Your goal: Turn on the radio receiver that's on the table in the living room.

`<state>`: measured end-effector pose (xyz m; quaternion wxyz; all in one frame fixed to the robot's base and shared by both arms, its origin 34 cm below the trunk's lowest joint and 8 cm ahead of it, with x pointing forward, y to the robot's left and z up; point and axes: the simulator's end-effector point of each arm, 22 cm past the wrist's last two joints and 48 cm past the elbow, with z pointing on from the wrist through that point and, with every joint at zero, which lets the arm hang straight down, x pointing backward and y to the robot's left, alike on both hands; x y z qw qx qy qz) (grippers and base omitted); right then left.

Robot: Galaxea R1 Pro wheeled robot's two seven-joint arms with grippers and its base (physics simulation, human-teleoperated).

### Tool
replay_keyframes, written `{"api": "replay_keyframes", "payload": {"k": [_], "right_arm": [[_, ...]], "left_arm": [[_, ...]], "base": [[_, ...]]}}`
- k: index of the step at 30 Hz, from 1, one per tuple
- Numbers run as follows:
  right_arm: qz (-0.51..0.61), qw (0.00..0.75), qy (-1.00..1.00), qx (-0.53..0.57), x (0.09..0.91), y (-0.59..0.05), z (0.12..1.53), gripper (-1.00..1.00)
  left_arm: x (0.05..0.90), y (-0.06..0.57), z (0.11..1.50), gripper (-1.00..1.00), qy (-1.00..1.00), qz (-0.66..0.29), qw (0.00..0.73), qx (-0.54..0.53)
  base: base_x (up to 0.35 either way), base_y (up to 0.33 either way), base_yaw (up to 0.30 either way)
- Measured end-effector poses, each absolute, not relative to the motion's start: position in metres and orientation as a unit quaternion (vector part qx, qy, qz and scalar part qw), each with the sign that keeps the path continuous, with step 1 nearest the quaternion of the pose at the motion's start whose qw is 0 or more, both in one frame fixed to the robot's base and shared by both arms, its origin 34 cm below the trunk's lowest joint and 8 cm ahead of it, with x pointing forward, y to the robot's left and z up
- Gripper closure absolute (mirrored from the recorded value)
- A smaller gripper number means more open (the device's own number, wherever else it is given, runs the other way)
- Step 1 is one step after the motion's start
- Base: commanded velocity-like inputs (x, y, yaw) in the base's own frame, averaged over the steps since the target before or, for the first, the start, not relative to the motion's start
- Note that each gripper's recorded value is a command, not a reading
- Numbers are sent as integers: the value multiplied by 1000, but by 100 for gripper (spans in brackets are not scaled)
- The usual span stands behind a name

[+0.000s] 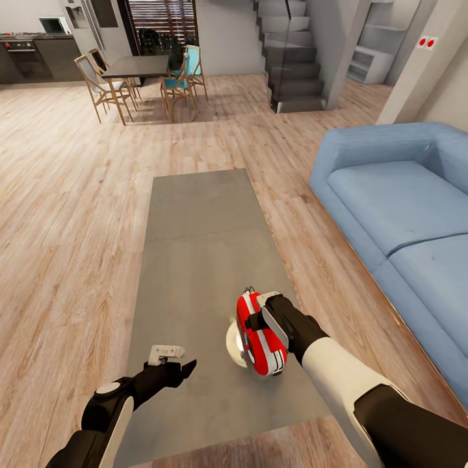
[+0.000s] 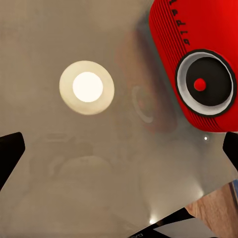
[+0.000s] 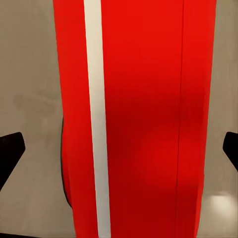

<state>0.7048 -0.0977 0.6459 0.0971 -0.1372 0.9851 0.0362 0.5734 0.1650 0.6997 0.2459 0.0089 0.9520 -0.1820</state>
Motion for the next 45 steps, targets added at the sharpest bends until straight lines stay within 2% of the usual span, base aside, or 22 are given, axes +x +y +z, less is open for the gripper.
{"api": "replay_keyframes", "payload": {"k": [11, 12, 36, 39, 41, 43, 45], "right_arm": [[35, 93, 986, -135, 702, -101, 643, -100], [35, 93, 986, -135, 702, -101, 643, 100], [22, 102, 986, -131, 711, -121, 645, 100], [19, 130, 982, -134, 739, -129, 674, 100], [19, 140, 983, -115, 753, -182, 720, 100], [-72, 231, 961, -134, 800, -208, 776, 100], [-6, 337, 930, -149, 830, -161, 861, 100]], "left_arm": [[573, 165, 700, -100, 952, -182, 246, 9], [573, 165, 700, -100, 952, -182, 246, 9], [573, 165, 700, -100, 952, -182, 246, 9], [573, 165, 700, -100, 952, -182, 246, 9], [574, 165, 700, -100, 952, -182, 247, 9], [574, 165, 700, -100, 952, -183, 247, 9], [574, 165, 700, -100, 952, -183, 247, 9]], "base": [[0, 0, 0], [0, 0, 0], [0, 0, 0], [0, 0, 0], [0, 0, 0], [0, 0, 0], [0, 0, 0]]}}
